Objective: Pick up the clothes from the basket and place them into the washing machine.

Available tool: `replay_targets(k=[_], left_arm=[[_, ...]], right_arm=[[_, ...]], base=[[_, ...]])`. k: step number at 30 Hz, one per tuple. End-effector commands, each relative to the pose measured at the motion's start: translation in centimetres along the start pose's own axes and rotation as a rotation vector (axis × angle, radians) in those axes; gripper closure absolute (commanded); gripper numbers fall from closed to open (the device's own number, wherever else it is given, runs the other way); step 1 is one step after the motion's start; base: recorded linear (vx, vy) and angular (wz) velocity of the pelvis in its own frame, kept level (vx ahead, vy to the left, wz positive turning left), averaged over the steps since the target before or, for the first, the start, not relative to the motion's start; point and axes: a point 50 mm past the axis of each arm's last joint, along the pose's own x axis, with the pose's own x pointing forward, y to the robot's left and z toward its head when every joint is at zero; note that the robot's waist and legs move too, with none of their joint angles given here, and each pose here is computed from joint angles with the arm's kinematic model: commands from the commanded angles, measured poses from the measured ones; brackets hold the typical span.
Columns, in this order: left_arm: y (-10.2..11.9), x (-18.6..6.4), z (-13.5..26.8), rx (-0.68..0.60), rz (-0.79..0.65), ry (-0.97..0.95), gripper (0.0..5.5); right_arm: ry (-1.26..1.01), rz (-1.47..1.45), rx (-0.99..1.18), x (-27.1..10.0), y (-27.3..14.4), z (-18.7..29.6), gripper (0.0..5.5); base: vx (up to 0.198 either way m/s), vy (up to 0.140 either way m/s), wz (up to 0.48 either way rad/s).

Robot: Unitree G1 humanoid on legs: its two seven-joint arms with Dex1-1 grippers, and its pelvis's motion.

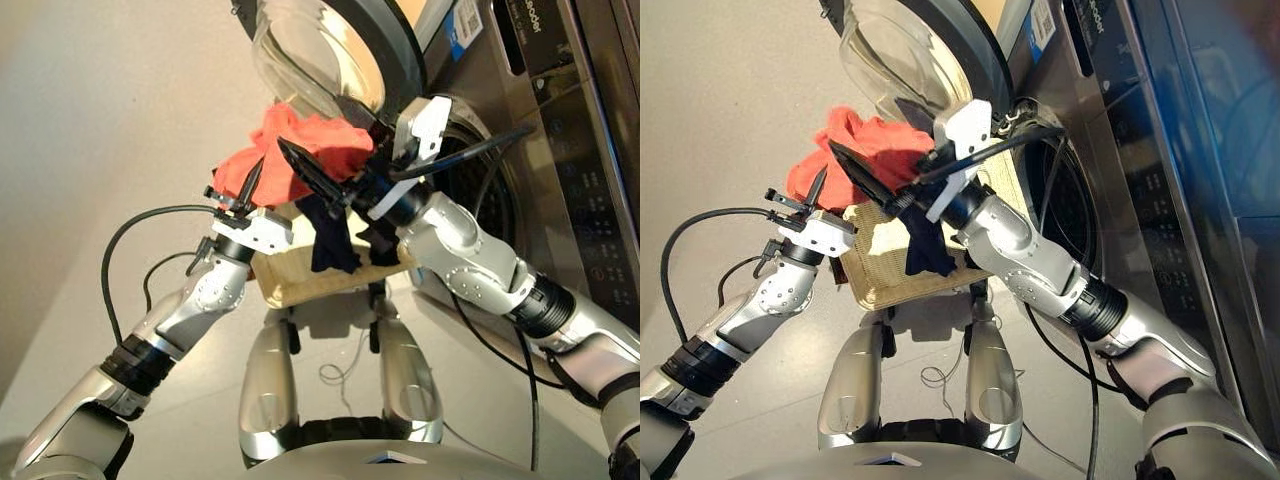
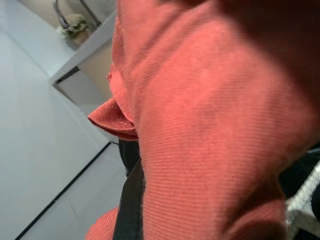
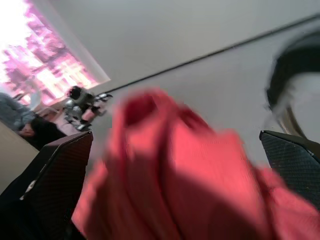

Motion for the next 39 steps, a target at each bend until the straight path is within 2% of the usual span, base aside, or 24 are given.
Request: replay_targets(k=[1,13,24,27,33,34,35,36,39], left_arm=[[1.3,0.8,3.9,-0.124,0.151,-0.189,5.5],[1.2,1.8,5.4,-0.2,0.193,-0.246,5.5],[0.4,1.8,5.3,-0.231,0.154,-0.223,5.5],[0.2,2.0,5.6,-0.224,0.132,-0.24,5.5],[-0.4,2.0,5.6,-0.221,0.096,-0.244,5.5],[-0.5,1.9,5.6,-0.226,0.092,-0.238,5.5],[-0.6,1.9,5.5,-0.227,0.091,-0.236,5.5],[-0.6,1.9,5.5,-0.228,0.09,-0.233,5.5],[-0.6,2.0,5.5,-0.231,0.089,-0.236,5.5]], right_arm=[[-0.116,-0.034,0.047,-0.9,-0.1,1.8,0.0],[-0.072,-0.016,0.102,0.7,0.8,0.0,0.0],[-0.135,0.072,0.096,1.9,2.5,1.3,0.0],[-0.147,0.081,0.186,2.1,2.8,1.1,0.0],[-0.176,0.075,0.194,2.1,2.8,1.4,0.0],[-0.183,0.071,0.192,2.1,2.8,1.5,2.93],[-0.192,0.066,0.186,2.0,2.7,1.6,4.79],[-0.196,0.06,0.188,2.0,2.7,1.6,5.5],[-0.214,0.036,0.187,1.8,2.5,1.7,5.5]], base=[[0.0,0.0,0.0],[0.0,0.0,0.0],[0.0,0.0,0.0],[0.0,0.0,0.0],[0.0,0.0,0.0],[0.0,0.0,0.0],[0.0,0.0,0.0],[0.0,0.0,0.0],[0.0,0.0,0.0]])
